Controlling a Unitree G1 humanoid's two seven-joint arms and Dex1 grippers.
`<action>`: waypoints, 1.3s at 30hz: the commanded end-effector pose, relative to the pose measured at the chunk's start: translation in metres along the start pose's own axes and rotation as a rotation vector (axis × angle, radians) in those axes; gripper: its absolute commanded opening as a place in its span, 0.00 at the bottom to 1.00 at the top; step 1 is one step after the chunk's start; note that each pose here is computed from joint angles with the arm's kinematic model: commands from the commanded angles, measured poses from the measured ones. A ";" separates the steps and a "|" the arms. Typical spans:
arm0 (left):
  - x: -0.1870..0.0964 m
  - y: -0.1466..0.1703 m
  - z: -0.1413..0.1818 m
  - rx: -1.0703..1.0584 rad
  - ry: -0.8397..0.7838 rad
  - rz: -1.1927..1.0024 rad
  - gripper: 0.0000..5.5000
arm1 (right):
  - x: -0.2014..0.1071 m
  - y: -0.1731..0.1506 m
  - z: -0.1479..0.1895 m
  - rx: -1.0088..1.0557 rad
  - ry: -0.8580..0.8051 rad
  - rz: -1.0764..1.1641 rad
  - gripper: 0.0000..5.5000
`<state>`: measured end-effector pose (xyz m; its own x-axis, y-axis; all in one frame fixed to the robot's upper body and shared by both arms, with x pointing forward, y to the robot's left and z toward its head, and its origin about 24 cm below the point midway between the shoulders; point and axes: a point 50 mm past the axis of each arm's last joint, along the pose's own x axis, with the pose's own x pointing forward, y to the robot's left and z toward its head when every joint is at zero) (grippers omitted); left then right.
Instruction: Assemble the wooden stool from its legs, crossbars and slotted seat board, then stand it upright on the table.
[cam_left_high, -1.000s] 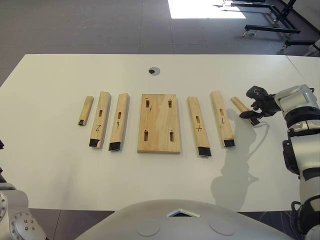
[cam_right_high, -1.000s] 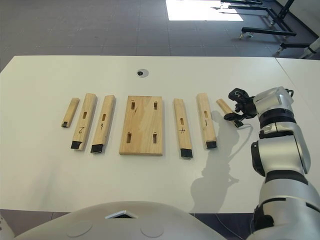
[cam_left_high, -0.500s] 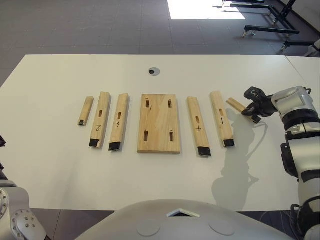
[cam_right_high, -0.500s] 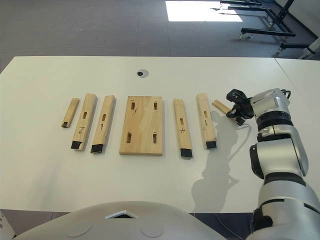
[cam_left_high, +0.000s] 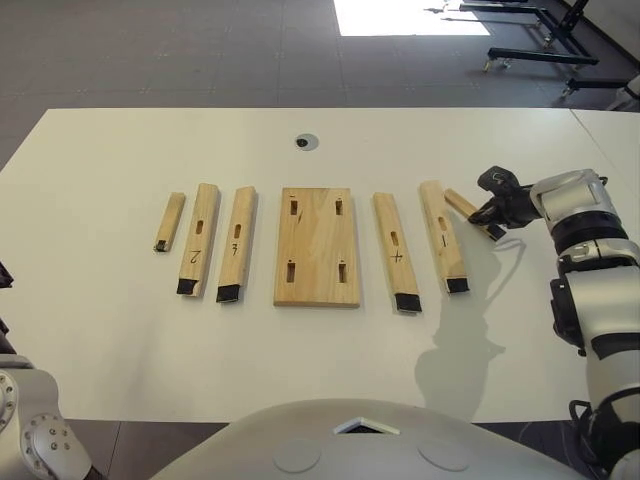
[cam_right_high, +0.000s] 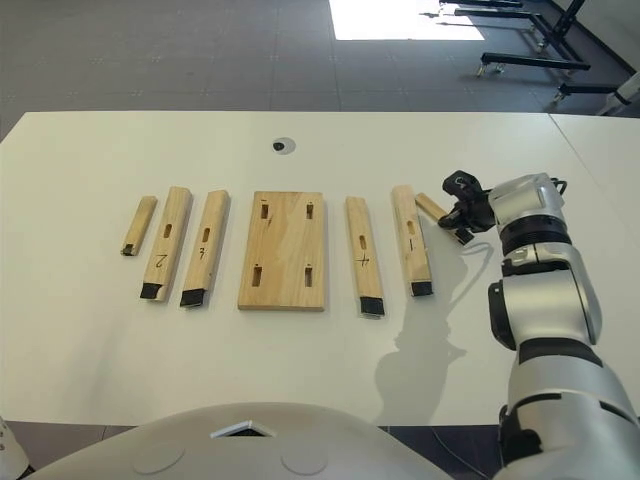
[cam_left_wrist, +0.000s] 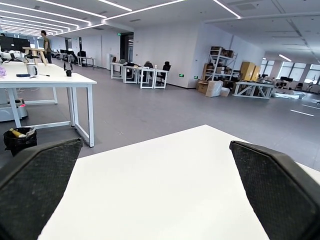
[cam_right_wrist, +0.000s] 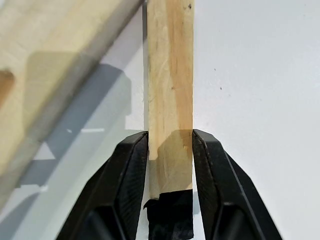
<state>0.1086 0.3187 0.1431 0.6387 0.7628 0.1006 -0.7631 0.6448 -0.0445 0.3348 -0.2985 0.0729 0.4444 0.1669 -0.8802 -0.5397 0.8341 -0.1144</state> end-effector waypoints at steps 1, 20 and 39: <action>0.008 -0.002 0.003 0.004 0.007 -0.029 0.98 | -0.004 0.002 0.021 0.027 -0.086 -0.010 0.24; 0.064 -0.095 0.053 -0.435 0.142 -0.540 0.98 | -0.020 0.058 0.119 0.199 -0.689 0.134 0.24; 0.001 -0.215 0.021 -0.440 0.471 -0.946 0.98 | -0.027 0.244 0.140 0.127 -0.891 0.548 0.24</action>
<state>0.2750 0.1868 0.1745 0.9873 -0.1264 -0.0963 0.0664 0.8788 -0.4726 0.2946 -0.0333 0.1327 0.5667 0.8134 -0.1315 -0.7559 0.5768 0.3098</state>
